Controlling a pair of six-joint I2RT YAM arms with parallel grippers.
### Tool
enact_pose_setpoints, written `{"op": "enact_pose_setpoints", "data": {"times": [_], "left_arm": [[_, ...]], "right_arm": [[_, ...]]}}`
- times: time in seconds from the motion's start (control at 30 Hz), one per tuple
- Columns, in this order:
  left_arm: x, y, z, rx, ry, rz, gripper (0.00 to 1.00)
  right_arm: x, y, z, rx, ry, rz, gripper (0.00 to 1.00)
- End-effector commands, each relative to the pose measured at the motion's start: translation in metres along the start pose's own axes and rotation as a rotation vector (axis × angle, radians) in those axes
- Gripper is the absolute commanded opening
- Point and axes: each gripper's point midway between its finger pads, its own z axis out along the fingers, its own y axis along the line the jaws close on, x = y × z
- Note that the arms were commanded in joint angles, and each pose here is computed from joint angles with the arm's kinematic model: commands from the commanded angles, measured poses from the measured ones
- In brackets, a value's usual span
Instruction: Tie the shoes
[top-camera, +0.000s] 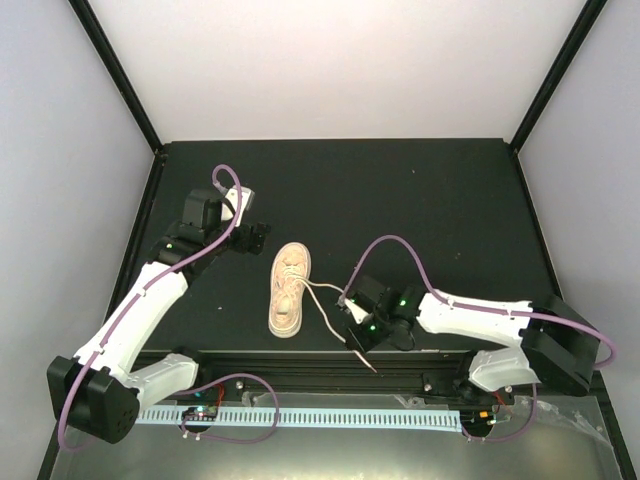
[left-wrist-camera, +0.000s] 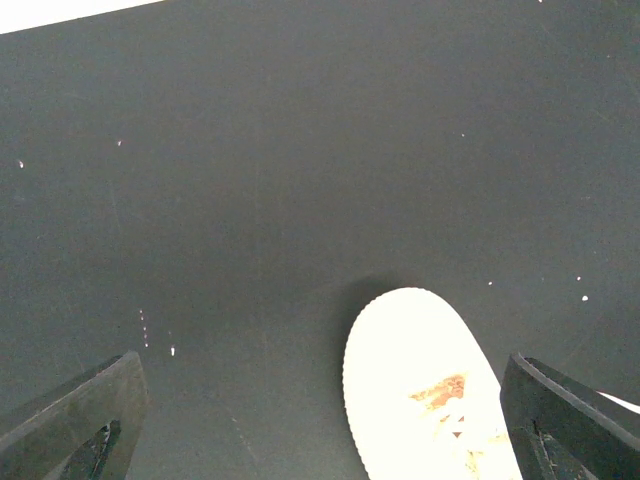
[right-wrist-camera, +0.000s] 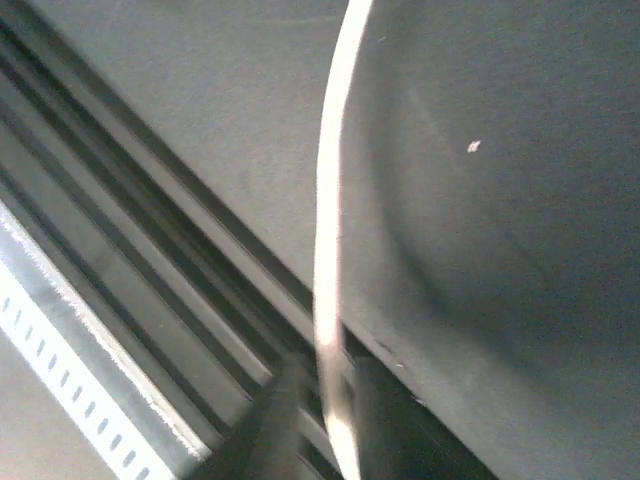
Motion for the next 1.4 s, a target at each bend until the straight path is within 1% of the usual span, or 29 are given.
{"op": "enact_pose_setpoints", "data": {"times": [0.0,0.03,0.07,0.1,0.2,0.27,0.4,0.47,0.5,0.63,0.73,0.83,1.0,1.17,1.2,1.27,1.3,1.37], "left_arm": [[-0.004,0.001,0.002,0.003,-0.015,0.008,0.99],[-0.005,0.001,0.002,0.005,-0.016,0.007,0.99],[-0.005,0.001,0.002,0.006,-0.016,0.007,0.99],[-0.006,0.001,0.001,0.007,-0.017,0.005,0.99],[-0.005,0.0,0.002,0.012,-0.015,0.004,0.99],[-0.004,-0.001,0.002,0.015,-0.015,0.003,0.99],[-0.003,-0.001,0.003,0.02,-0.01,0.001,0.99],[-0.004,-0.002,0.003,0.025,-0.011,0.001,0.99],[-0.004,-0.004,0.003,0.031,-0.013,0.001,0.99],[-0.004,-0.005,0.003,0.042,-0.014,0.001,0.99],[-0.004,-0.006,0.002,0.042,-0.013,0.001,0.99],[-0.003,-0.005,0.004,0.04,-0.01,0.001,0.99],[-0.001,-0.006,0.007,0.046,0.003,-0.004,0.99],[0.003,-0.006,0.007,0.046,0.025,-0.021,0.99],[0.004,-0.007,0.006,0.047,0.038,-0.045,0.99],[0.012,-0.013,0.005,0.067,0.09,-0.122,0.98],[0.019,-0.018,0.006,0.084,0.114,-0.171,0.98],[0.04,-0.031,0.012,0.138,0.157,-0.257,0.97]], "right_arm": [[-0.011,-0.013,-0.02,0.113,-0.075,0.062,0.45],[-0.015,-0.02,-0.026,0.158,-0.1,0.072,0.6],[-0.02,-0.027,-0.031,0.196,-0.122,0.086,0.69],[-0.023,-0.031,-0.034,0.209,-0.139,0.101,0.72],[-0.033,-0.051,-0.035,0.254,-0.182,0.166,0.72],[-0.041,-0.063,-0.035,0.291,-0.213,0.186,0.68],[-0.058,-0.074,-0.03,0.363,-0.225,0.163,0.56],[-0.064,-0.081,-0.028,0.406,-0.228,0.148,0.47],[-0.066,-0.084,-0.026,0.42,-0.227,0.137,0.45],[-0.075,-0.101,-0.019,0.478,-0.215,0.118,0.44],[-0.082,-0.109,-0.014,0.481,-0.203,0.114,0.4],[-0.087,-0.107,-0.007,0.464,-0.188,0.094,0.38],[-0.087,-0.102,0.004,0.415,-0.17,0.075,0.38],[-0.082,-0.105,0.01,0.415,-0.159,0.083,0.37],[-0.082,-0.106,0.011,0.421,-0.159,0.083,0.35],[-0.08,-0.111,0.013,0.437,-0.151,0.091,0.28],[-0.08,-0.112,0.013,0.443,-0.148,0.091,0.21],[-0.081,-0.112,0.01,0.453,-0.156,0.096,0.11]]}}
